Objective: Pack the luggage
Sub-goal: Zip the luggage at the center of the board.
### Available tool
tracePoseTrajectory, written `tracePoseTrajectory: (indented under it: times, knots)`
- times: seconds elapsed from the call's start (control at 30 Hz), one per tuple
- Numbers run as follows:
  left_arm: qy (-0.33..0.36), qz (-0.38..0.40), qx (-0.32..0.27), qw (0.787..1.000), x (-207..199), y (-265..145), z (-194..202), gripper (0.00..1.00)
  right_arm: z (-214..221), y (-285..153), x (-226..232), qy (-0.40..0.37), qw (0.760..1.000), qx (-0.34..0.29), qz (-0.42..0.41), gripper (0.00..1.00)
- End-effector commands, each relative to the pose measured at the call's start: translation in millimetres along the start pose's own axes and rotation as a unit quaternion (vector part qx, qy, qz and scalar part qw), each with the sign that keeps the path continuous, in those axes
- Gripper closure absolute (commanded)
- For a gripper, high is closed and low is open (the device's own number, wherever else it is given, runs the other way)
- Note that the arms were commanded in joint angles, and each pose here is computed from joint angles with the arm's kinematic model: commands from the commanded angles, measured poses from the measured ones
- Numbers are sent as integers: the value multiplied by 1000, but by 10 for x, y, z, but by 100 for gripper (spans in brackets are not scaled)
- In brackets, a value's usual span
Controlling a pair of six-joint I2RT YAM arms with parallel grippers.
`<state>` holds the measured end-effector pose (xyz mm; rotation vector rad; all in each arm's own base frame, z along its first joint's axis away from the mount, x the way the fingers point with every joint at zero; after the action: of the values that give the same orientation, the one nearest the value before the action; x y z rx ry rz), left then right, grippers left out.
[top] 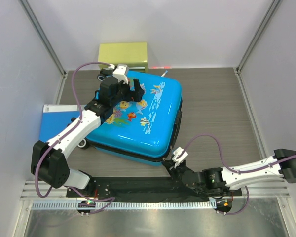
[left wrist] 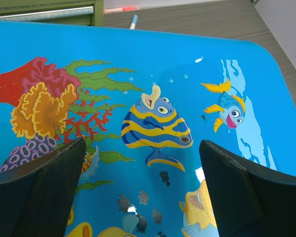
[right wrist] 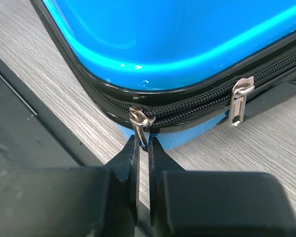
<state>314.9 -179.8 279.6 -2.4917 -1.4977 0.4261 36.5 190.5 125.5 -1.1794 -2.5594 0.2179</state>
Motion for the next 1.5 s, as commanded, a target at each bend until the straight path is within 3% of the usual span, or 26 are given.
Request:
tracePoseTrajectory:
  times: [0.0,0.53,0.8,0.97,1.13,1.27,1.47]
  knots:
    - [-30,-26,228,973,76,-93,867,2,-297,6,72,65,996,-67,4,97]
    - [-20,-44,237,970,114,-85,910,2,-366,-238,-298,172,976,-114,69,99]
    - [-6,-38,218,975,113,-137,828,2,-360,-323,-467,181,969,-124,113,99]
    - [26,-144,161,976,253,-460,527,0,-397,-324,-438,166,973,-117,109,99]
    - [-41,-282,103,953,376,-902,472,0,-443,-292,-372,176,971,-116,113,99]
    - [-105,-401,51,909,541,-1373,636,0,-415,-267,-327,180,972,-106,104,99]
    - [-163,-462,28,871,571,-1820,713,0,-355,-258,-290,188,975,-88,83,99]
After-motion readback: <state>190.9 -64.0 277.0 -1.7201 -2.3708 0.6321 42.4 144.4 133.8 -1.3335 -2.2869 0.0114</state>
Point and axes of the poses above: each gripper's point midway between its finger pads, its own y axis out along the fingers, its own x axis along the line the jaws close on, z = x × y, the point moved 10 cm from there along -y, back along the fingers, and after that the axes turned 7 degrees about y, right-handed, at the moved point
